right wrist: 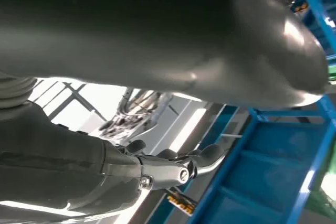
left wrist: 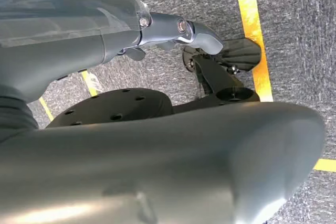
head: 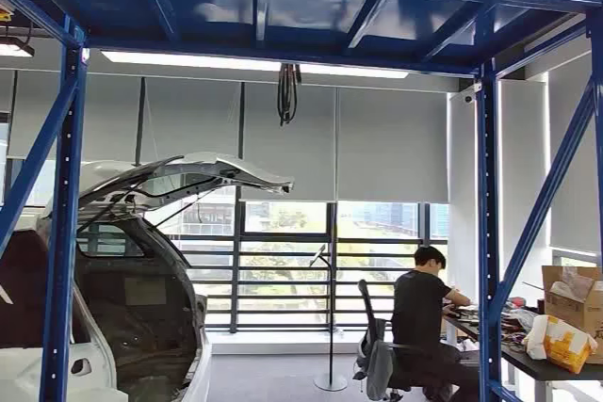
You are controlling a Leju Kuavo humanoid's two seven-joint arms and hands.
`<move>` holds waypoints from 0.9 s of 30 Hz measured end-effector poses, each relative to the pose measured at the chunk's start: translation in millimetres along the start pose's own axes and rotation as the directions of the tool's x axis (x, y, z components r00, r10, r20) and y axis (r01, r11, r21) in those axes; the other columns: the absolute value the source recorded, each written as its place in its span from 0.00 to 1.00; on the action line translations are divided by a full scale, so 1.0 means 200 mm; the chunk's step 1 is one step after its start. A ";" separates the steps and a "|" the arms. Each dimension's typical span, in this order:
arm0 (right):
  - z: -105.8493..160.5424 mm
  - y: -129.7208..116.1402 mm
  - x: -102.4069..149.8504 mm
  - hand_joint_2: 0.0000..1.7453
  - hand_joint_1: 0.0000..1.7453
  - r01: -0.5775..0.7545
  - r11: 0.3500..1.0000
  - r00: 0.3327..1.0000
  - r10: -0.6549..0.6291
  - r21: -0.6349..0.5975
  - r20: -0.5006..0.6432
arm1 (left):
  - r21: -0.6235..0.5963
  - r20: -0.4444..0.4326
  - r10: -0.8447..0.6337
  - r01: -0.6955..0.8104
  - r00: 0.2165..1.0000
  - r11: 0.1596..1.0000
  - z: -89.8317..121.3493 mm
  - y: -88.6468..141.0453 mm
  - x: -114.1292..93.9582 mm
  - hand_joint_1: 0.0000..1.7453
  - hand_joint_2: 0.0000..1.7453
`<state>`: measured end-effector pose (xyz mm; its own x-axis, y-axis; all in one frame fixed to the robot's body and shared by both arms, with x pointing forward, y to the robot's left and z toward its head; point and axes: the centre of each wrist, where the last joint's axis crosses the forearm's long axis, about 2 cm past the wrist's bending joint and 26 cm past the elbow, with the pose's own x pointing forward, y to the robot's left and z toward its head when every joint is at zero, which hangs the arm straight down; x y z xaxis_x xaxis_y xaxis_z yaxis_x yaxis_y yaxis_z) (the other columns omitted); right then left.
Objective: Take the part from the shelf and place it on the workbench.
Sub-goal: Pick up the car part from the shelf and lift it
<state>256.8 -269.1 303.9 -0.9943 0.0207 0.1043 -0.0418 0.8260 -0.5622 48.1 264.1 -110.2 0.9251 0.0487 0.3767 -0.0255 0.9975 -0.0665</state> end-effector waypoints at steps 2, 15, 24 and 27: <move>-0.01 0.00 0.00 0.00 0.00 0.000 1.000 1.000 0.000 0.003 0.008 | -0.001 0.000 -0.004 0.004 1.000 1.000 0.00 0.00 0.00 0.00 0.00; -0.07 0.02 0.03 0.00 0.00 0.002 1.000 0.999 -0.003 0.011 0.051 | -0.006 0.002 -0.037 0.037 0.999 0.999 0.00 -0.01 0.01 0.00 0.00; -0.02 0.06 0.05 0.00 0.00 0.030 0.999 0.999 -0.030 -0.014 0.011 | -0.010 0.000 -0.043 0.043 0.999 0.999 0.00 -0.01 0.01 0.00 0.00; 0.02 0.08 0.06 0.00 0.00 0.051 0.998 0.999 -0.052 -0.031 -0.007 | -0.009 -0.002 -0.043 0.043 0.999 0.999 0.00 -0.01 0.01 0.00 0.00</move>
<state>244.7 -257.8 293.4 -0.9902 -0.0181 0.1387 -0.0897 0.8428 -0.5307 49.3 261.5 -110.0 0.9261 0.0056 0.3772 0.0179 0.9981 -0.0589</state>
